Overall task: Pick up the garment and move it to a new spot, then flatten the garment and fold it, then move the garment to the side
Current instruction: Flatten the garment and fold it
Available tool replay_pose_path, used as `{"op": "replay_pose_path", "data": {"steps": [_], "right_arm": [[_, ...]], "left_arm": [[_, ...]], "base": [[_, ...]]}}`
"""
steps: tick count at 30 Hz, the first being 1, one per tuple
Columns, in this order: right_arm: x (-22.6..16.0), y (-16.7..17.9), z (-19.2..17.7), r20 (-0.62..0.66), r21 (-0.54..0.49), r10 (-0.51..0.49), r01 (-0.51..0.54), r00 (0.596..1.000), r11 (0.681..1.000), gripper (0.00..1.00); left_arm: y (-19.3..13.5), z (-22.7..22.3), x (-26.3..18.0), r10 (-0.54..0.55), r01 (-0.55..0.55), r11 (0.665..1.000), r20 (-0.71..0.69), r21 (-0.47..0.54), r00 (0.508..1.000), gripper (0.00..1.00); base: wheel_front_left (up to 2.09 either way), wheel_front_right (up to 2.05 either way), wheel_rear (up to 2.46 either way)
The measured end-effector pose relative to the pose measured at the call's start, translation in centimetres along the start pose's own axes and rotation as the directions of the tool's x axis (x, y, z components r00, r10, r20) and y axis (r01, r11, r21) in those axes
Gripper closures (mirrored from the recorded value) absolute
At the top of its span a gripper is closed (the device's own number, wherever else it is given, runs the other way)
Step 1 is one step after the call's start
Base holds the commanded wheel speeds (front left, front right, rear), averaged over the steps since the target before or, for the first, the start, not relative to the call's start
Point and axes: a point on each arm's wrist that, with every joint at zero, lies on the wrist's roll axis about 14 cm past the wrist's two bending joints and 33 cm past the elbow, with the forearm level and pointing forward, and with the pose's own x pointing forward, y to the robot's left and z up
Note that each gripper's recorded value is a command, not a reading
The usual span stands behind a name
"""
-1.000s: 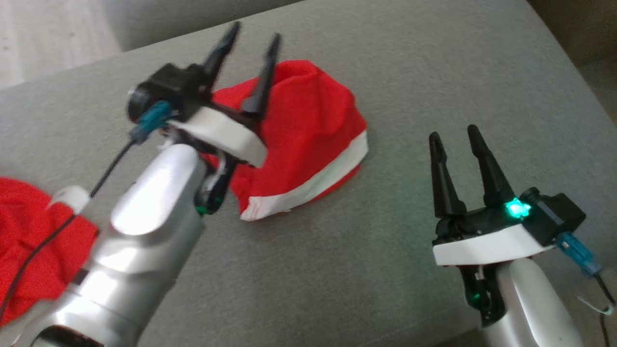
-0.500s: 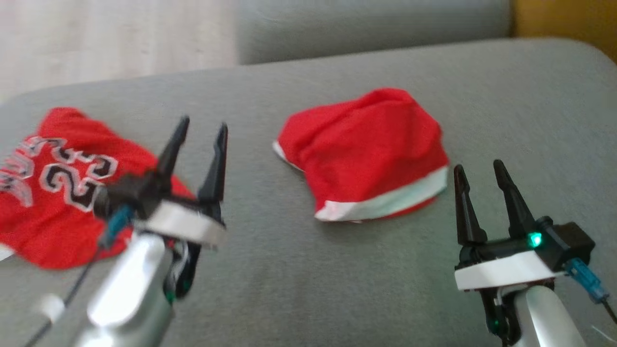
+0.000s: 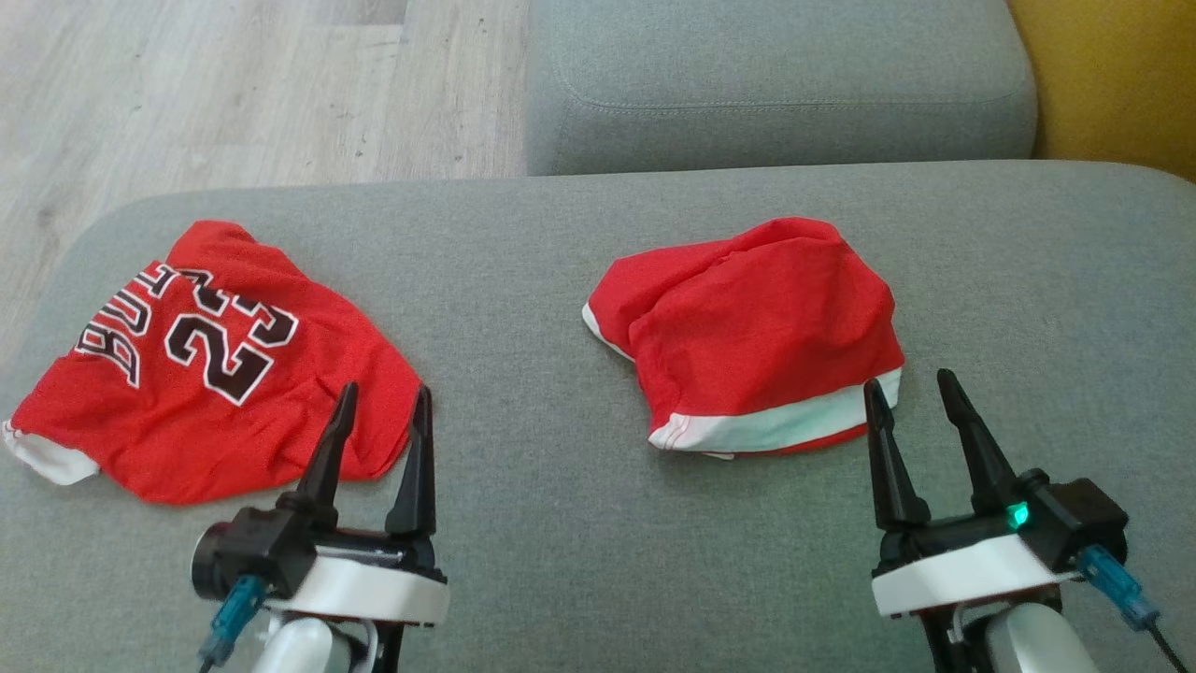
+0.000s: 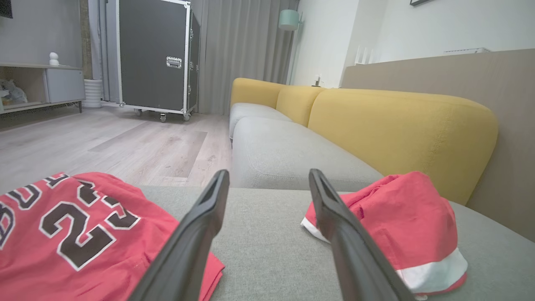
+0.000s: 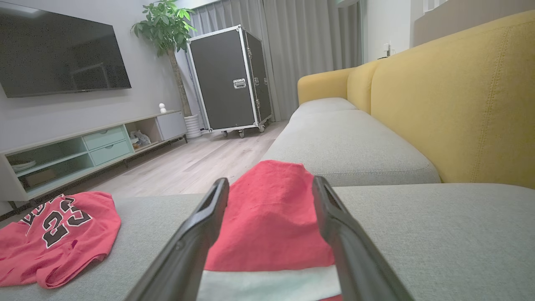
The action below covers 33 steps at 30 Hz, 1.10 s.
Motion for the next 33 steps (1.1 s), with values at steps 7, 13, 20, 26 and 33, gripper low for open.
{"op": "replay_pose_path", "data": {"steps": [7,13,20,26,33], "right_arm": [[0.1,0.3,-0.2,-0.005,0.002,0.011,-0.011,1.000,1.000,0.00],[1.3,4.0,-2.9,-0.091,-0.048,0.142,-0.147,0.986,0.988,0.00],[4.1,8.3,-8.5,-0.324,-0.170,0.302,-0.369,0.897,0.914,0.00],[4.3,6.9,-14.5,-0.562,-0.237,0.248,-0.441,0.789,0.866,0.00],[5.5,6.0,-16.8,-0.651,-0.256,0.197,-0.456,0.733,0.853,0.00]], "left_arm": [[-0.2,0.1,-0.1,-0.008,0.008,1.000,0.014,0.006,1.000,0.00],[0.4,-0.7,-0.2,0.009,-0.009,1.000,-0.007,-0.001,1.000,0.00],[1.3,-0.1,0.5,0.033,-0.033,0.999,0.014,-0.015,0.999,0.00],[2.1,-0.7,-0.2,0.066,-0.067,0.997,-0.006,-0.038,0.998,0.00],[3.9,-0.3,-0.8,0.127,-0.127,0.991,0.004,-0.044,0.992,0.00]], "base": [[0.00,0.00,0.00],[0.00,0.00,0.00],[0.00,0.00,0.00],[0.00,0.00,0.00],[0.00,0.00,0.00]]}}
